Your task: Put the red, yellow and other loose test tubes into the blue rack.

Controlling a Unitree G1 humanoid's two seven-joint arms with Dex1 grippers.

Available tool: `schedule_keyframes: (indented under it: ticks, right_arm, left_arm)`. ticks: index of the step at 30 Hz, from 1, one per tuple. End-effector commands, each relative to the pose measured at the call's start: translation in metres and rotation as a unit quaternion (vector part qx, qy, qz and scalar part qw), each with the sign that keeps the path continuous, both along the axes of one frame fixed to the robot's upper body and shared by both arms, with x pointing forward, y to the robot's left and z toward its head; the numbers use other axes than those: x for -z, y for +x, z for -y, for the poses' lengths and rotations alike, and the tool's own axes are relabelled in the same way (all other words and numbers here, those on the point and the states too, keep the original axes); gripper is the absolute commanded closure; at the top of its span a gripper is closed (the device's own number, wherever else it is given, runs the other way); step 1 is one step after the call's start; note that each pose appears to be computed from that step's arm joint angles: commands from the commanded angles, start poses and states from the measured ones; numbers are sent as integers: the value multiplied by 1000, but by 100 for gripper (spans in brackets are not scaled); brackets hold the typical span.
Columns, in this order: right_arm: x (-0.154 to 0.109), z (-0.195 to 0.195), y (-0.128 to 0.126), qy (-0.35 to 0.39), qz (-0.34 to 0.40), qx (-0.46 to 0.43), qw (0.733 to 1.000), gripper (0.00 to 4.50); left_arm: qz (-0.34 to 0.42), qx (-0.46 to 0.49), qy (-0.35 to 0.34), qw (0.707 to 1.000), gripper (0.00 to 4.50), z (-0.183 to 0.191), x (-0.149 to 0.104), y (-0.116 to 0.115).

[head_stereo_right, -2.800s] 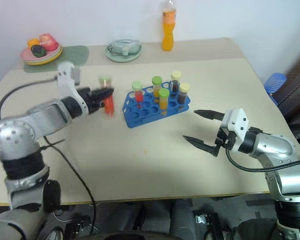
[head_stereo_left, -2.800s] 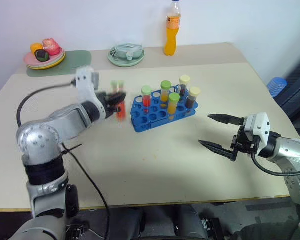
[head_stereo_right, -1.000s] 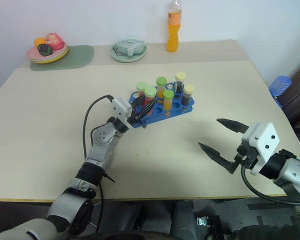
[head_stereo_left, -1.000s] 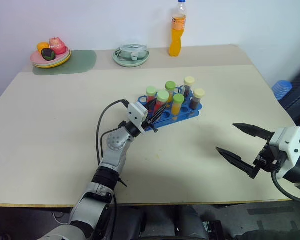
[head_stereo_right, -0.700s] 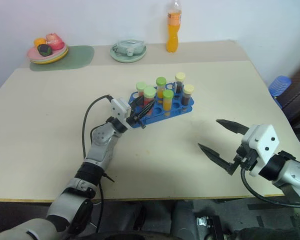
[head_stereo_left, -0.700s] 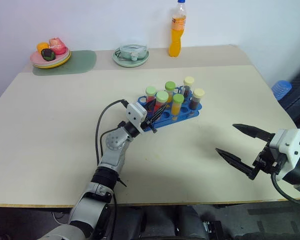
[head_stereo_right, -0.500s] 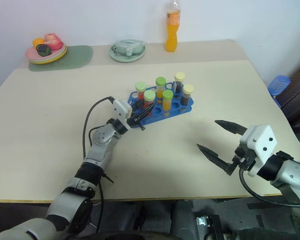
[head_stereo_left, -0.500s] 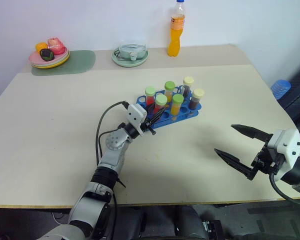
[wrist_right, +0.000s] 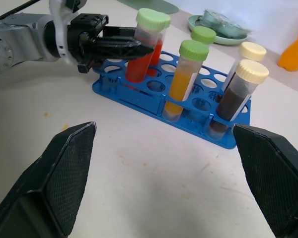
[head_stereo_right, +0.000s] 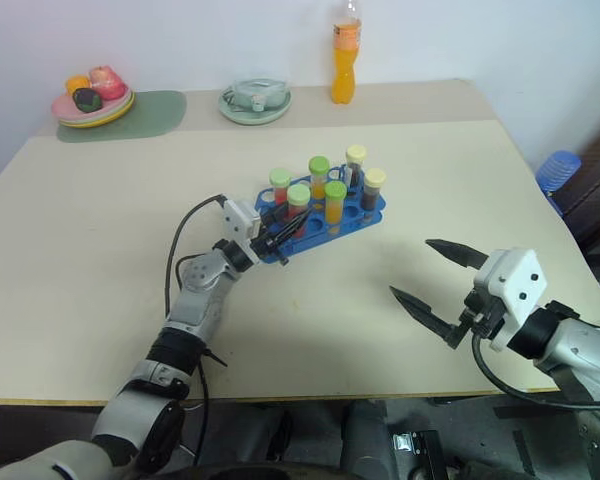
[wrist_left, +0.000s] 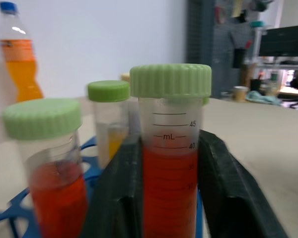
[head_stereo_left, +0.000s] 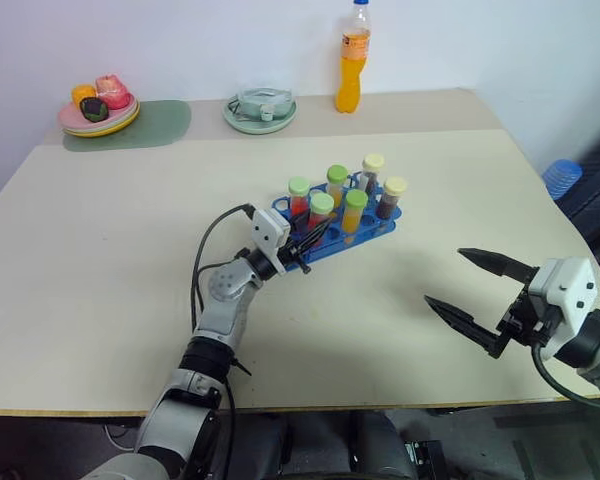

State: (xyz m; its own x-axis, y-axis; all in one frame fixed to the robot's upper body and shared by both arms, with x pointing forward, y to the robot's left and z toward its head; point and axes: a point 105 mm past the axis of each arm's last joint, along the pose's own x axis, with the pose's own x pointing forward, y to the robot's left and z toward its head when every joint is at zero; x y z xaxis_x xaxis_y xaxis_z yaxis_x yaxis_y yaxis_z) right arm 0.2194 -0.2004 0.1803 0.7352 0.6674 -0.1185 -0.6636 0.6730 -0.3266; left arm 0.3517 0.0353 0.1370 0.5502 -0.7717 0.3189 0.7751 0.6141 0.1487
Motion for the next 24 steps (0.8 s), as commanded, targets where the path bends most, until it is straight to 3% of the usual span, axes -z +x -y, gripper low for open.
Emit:
schedule_keyframes:
  ticks: [1,3,9,14,16,24]
  right_arm:
    - [-8,-9,0,8,23,-11,1000,0]
    - [-7,-11,2,12,23,-12,1000,0]
    - [-2,-10,15,30,21,-10,999,0]
    - [7,-1,30,46,19,-2,999,0]
    - [10,4,36,52,22,6,998,0]
    - [32,32,47,48,30,51,997,0]
  left_arm:
    - [19,-6,-7,1000,118,-3,-12,-3]
    - [15,-19,-5,1000,24,-8,-14,-1]
    - [18,-35,15,999,24,-20,-26,-8]
    - [34,-35,50,998,24,-41,-36,-30]
    - [33,-49,25,998,24,-55,-41,-36]
    - [-17,-55,54,997,24,-106,-35,-61]
